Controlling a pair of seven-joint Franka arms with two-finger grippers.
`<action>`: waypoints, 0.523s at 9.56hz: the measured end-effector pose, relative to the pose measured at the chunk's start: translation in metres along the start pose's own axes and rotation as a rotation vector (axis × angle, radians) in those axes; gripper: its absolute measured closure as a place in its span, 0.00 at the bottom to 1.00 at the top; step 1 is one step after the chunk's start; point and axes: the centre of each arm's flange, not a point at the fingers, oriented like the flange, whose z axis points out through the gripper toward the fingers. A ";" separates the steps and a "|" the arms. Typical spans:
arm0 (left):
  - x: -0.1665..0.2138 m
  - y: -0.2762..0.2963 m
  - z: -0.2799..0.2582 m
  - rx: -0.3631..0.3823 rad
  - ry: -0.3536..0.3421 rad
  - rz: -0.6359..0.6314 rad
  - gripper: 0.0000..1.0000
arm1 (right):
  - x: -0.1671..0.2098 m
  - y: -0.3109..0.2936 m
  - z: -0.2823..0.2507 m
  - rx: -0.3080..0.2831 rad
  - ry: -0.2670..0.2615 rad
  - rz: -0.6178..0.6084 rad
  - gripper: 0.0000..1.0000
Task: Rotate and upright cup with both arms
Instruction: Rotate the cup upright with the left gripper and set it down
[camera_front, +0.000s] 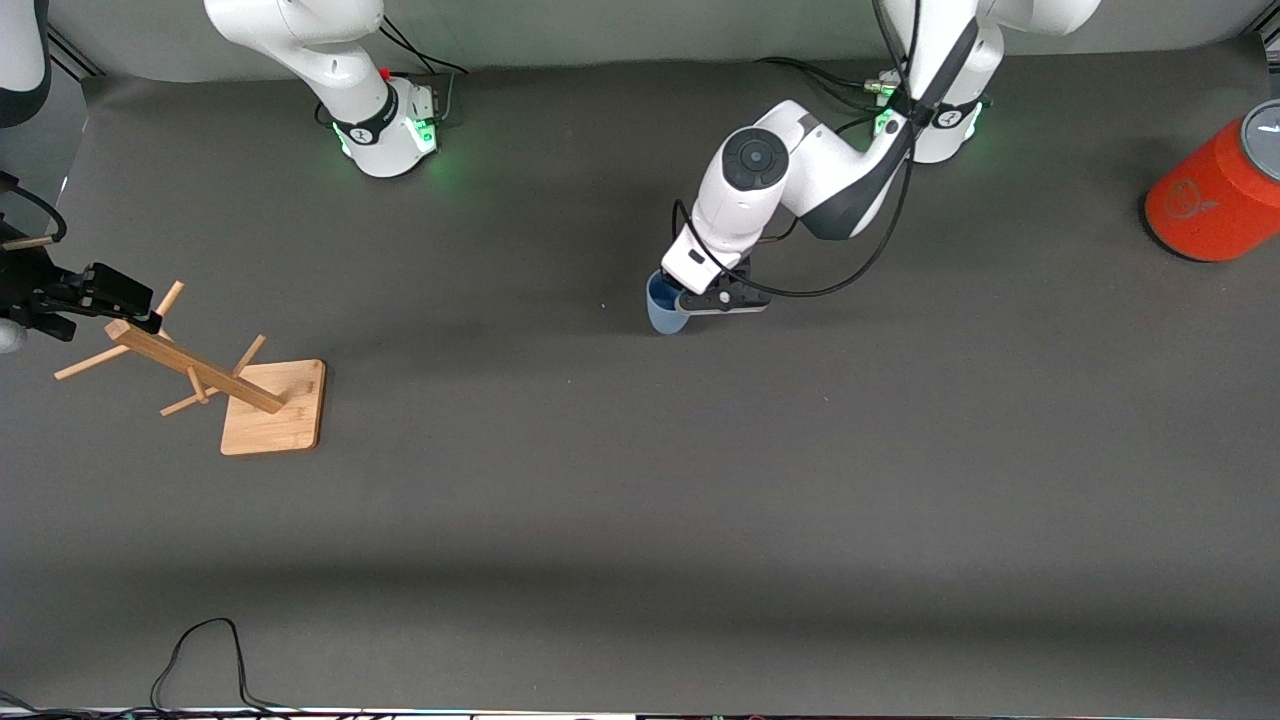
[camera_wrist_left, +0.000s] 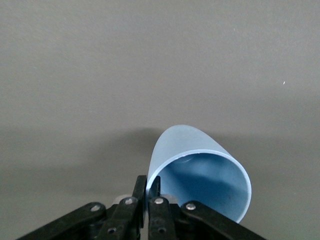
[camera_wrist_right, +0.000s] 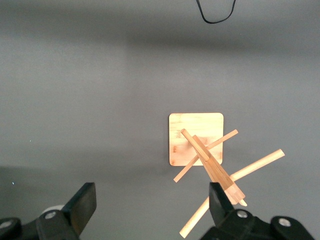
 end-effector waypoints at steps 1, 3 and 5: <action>-0.004 0.002 0.015 0.000 -0.009 0.007 0.95 | 0.000 0.000 0.000 0.000 0.000 0.000 0.00; -0.005 0.002 0.033 0.005 -0.025 0.006 0.81 | 0.000 0.000 0.000 0.000 -0.002 0.000 0.00; -0.004 0.004 0.030 0.003 -0.022 0.007 0.48 | -0.003 -0.001 0.003 0.004 -0.034 0.011 0.00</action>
